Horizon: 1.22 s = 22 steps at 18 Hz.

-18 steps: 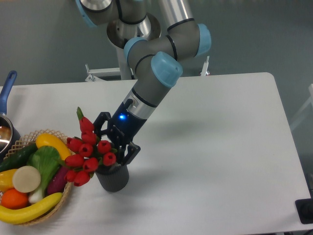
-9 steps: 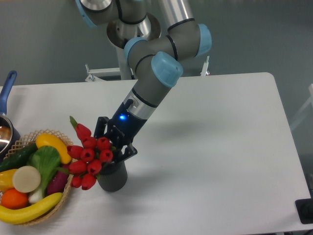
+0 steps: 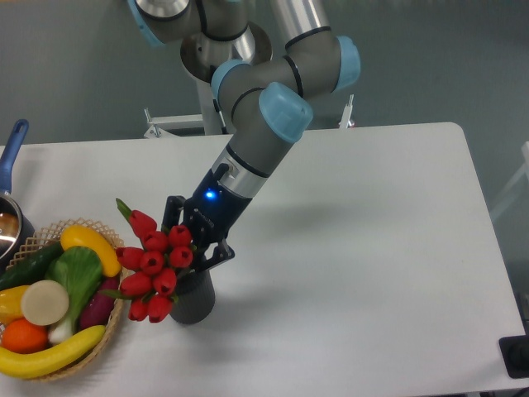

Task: Pick up the flowers from the vase
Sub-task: 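Lift the gripped tulip bunch up out of the black vase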

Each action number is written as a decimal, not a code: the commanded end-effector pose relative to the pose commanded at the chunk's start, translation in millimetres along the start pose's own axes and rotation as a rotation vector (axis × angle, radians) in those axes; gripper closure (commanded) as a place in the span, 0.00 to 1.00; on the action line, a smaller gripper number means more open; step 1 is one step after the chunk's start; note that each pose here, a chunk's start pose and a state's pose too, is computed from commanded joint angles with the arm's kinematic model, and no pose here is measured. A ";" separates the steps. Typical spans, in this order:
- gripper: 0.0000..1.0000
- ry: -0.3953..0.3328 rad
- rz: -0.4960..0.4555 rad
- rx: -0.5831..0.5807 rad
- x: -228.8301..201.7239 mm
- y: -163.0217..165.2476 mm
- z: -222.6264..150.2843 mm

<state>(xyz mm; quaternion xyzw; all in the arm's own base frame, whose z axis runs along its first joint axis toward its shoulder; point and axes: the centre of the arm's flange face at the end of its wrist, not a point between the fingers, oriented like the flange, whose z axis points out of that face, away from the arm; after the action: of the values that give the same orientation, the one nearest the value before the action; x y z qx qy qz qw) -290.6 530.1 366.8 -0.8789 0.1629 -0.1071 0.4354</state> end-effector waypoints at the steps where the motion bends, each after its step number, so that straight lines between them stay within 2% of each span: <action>1: 0.62 0.000 -0.012 0.015 -1.4 -2.1 -4.2; 8: 0.62 -0.020 -0.042 0.070 4.2 -27.0 -30.3; 22: 0.61 -0.098 -0.112 0.166 -15.8 -95.0 -90.6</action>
<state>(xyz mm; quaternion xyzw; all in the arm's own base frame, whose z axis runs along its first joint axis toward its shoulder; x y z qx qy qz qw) -316.8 523.9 496.2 -0.8516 0.0825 -0.1012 0.5076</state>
